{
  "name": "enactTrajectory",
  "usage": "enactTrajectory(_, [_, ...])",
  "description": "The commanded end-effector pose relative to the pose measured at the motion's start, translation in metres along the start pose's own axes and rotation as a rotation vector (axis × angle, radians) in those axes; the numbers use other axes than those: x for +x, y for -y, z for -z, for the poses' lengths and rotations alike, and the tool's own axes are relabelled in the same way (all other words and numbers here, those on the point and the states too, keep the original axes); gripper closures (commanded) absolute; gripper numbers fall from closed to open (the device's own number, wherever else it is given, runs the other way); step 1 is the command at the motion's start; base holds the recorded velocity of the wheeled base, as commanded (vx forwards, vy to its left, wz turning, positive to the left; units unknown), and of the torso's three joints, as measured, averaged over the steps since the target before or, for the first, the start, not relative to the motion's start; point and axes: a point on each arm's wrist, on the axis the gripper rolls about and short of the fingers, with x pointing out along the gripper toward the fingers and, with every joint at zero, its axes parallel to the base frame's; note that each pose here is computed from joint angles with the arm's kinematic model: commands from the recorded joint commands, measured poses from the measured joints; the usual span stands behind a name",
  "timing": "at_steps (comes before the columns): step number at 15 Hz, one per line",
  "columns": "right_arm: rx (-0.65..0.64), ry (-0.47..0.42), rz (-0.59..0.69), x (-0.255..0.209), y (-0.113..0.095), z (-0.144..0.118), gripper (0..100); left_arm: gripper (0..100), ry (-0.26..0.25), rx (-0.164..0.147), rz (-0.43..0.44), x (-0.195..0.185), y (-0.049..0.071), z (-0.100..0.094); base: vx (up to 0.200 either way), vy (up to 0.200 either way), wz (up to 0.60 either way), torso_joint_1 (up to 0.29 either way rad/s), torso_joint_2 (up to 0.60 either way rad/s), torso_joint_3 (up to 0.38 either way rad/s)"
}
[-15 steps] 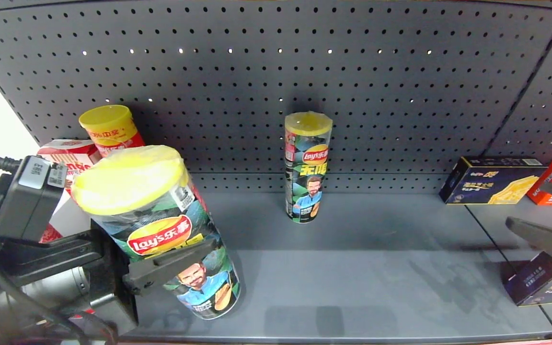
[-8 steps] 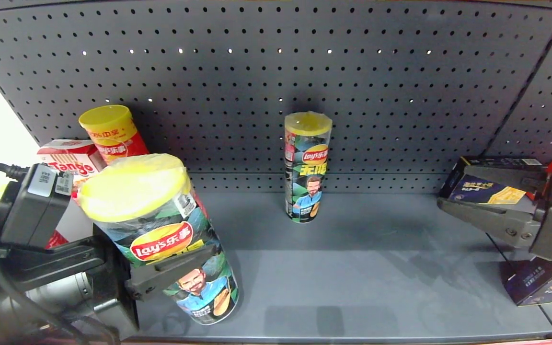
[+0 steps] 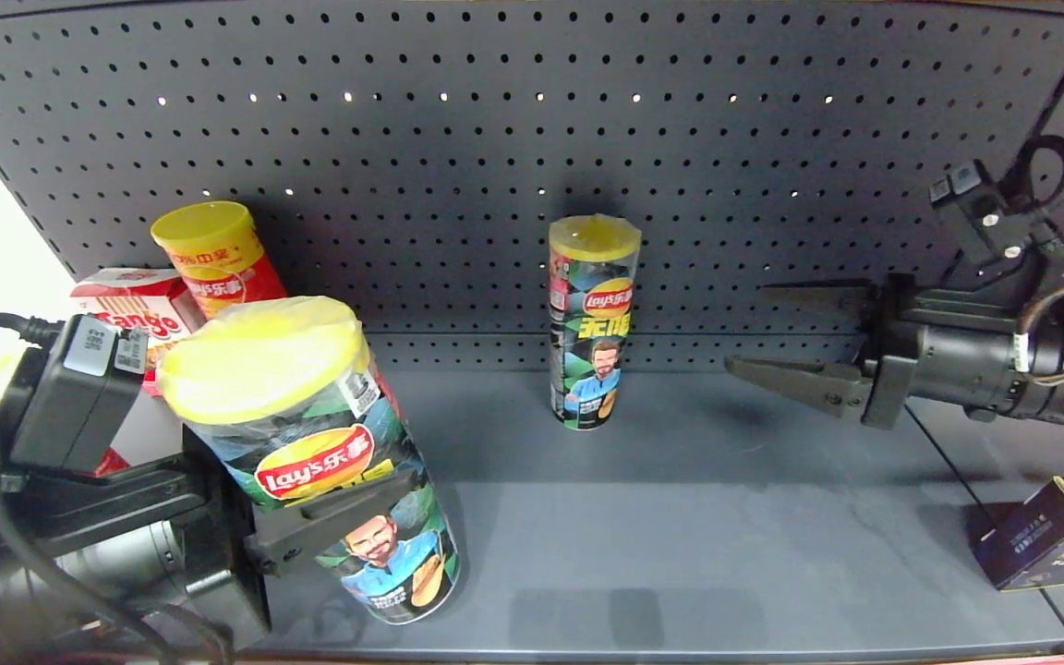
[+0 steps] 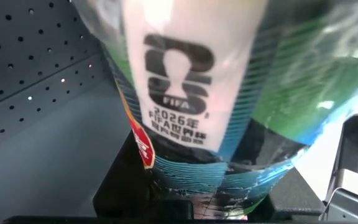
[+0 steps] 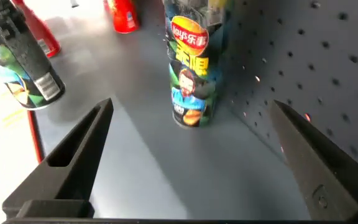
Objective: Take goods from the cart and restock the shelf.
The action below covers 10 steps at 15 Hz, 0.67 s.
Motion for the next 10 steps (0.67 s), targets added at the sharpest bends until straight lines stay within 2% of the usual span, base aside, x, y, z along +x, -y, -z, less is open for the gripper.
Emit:
enactTrajectory(1, [-0.009,0.012,-0.085,0.031,0.023,0.016,0,100,-0.005,-0.003,-0.011,0.002,-0.004,0.001,0.0,0.0,0.0,0.0,0.0,0.0])
enactTrajectory(6, [-0.045,0.063,-0.128,0.067,0.048,0.013,0,100,0.001,-0.001,-0.031,0.001,-0.008,-0.001,0.0,0.0,0.0,0.0,0.0,0.0])
enactTrajectory(10, [-0.033,0.064,-0.203,0.082,0.05,0.022,0,100,0.008,-0.001,-0.031,0.001,-0.009,-0.003,0.0,0.0,0.0,0.0,0.0,0.0])
